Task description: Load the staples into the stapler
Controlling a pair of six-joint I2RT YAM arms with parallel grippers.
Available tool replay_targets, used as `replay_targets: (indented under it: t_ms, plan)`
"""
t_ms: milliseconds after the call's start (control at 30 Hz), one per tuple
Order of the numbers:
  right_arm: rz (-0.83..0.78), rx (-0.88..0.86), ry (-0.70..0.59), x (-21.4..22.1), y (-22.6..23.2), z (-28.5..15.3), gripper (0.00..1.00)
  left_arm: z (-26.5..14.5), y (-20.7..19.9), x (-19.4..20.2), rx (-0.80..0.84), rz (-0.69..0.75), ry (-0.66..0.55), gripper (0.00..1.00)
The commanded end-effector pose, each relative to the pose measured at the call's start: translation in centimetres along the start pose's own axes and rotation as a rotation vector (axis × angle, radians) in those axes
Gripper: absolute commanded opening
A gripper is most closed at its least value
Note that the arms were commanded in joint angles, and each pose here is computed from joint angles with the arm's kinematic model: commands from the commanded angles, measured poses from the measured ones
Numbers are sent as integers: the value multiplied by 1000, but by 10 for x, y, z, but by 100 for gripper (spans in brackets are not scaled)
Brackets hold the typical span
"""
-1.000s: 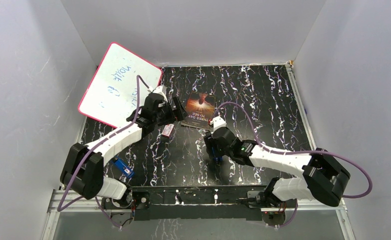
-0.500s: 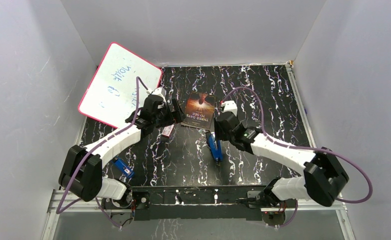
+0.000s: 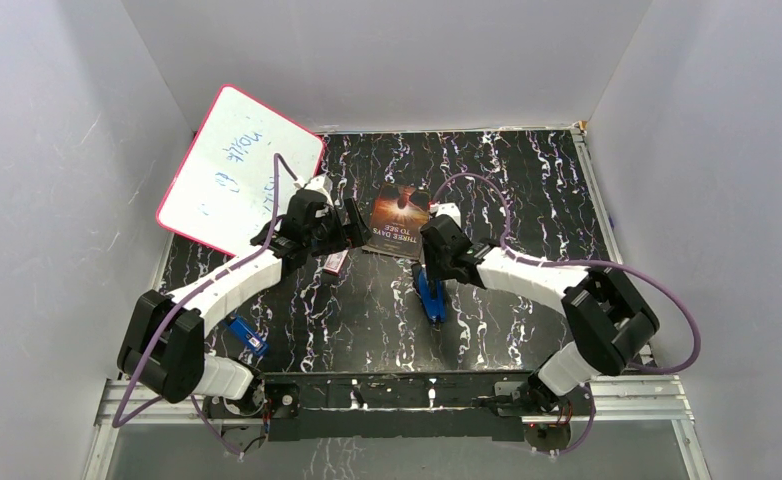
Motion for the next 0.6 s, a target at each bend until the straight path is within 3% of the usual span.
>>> replay_targets:
  t_ms: [0, 167, 367, 567]
  plan:
    - [8, 22, 1, -8, 3, 1, 48, -7, -11, -11, 46, 30, -20, 96]
    - [2, 57, 26, -3, 0, 8, 41, -8, -13, -12, 59, 36, -16, 95]
    - [-7, 65, 53, 1, 2, 20, 39, -2, -13, -9, 63, 59, 17, 92]
    - [30, 21, 69, -4, 6, 25, 16, -6, -15, -14, 63, 60, -5, 91]
Point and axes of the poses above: each gripper's point midway between its finger pads, its own z axis out along the fingers, its own y axis along the line the jaws close on, x = y × z, the point moved 6 cm from there along -z, back along the fingers, and after that the axes turned 3 degrees about z, right-handed, at the moved point
